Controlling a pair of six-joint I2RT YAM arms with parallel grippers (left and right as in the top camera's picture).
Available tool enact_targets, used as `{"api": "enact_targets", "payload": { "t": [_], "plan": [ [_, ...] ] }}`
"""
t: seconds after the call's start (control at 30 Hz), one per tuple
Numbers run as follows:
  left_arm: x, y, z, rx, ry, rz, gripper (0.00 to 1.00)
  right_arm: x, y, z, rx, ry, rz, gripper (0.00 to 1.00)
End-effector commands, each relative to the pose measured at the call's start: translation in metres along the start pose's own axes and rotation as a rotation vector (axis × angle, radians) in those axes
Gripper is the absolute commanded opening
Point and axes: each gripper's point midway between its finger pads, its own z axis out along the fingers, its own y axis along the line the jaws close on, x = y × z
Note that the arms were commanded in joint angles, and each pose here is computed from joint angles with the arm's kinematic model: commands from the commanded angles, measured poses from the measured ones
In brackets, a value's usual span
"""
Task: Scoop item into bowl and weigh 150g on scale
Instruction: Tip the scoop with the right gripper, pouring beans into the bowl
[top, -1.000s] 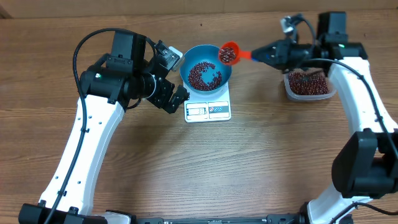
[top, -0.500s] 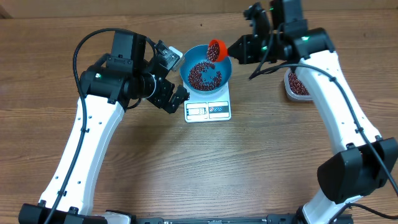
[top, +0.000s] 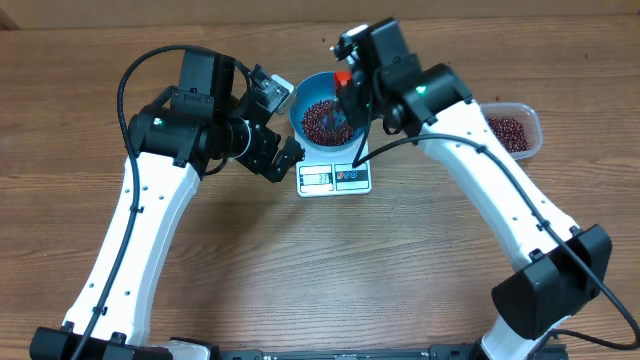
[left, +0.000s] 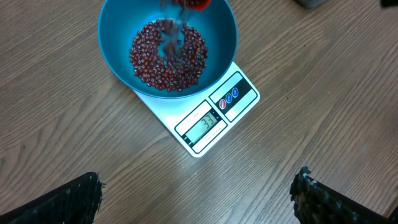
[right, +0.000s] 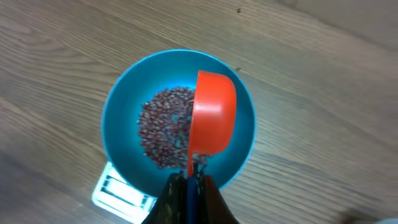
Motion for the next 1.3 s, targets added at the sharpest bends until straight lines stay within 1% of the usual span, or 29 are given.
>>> {"api": "enact_targets", "payload": {
  "t": [0.0, 0.13, 0.4, 0.6, 0.8, 1.1, 1.27],
  "plan": [
    [0.0, 0.0, -0.007, -0.013, -0.012, 0.024, 1.0, -0.013, -0.009, -0.01, 0.13, -0.038, -0.056, 0.04],
    [0.0, 0.0, -0.007, -0.013, -0.012, 0.024, 0.99, -0.013, -0.005, -0.013, 0.189, -0.042, -0.084, 0.04],
    [0.0, 0.0, -0.007, -0.013, -0.012, 0.024, 1.0, -0.013, -0.003, -0.014, 0.187, -0.042, -0.093, 0.04],
    [0.0, 0.0, -0.007, -0.013, -0.012, 0.024, 1.0, -0.013, 0.002, -0.012, 0.142, -0.04, -0.088, 0.04],
    [0.0, 0.0, -0.007, -0.013, -0.012, 0.024, 1.0, -0.015, 0.003, -0.017, 0.031, -0.053, -0.052, 0.04],
    [0.0, 0.0, -0.007, -0.013, -0.012, 0.024, 1.0, -0.025, -0.034, -0.054, -0.092, -0.128, 0.072, 0.04],
    [0.0, 0.0, -0.007, -0.013, -0.012, 0.024, 0.99, -0.023, -0.071, -0.083, -0.123, -0.169, 0.157, 0.04]
  ]
}}
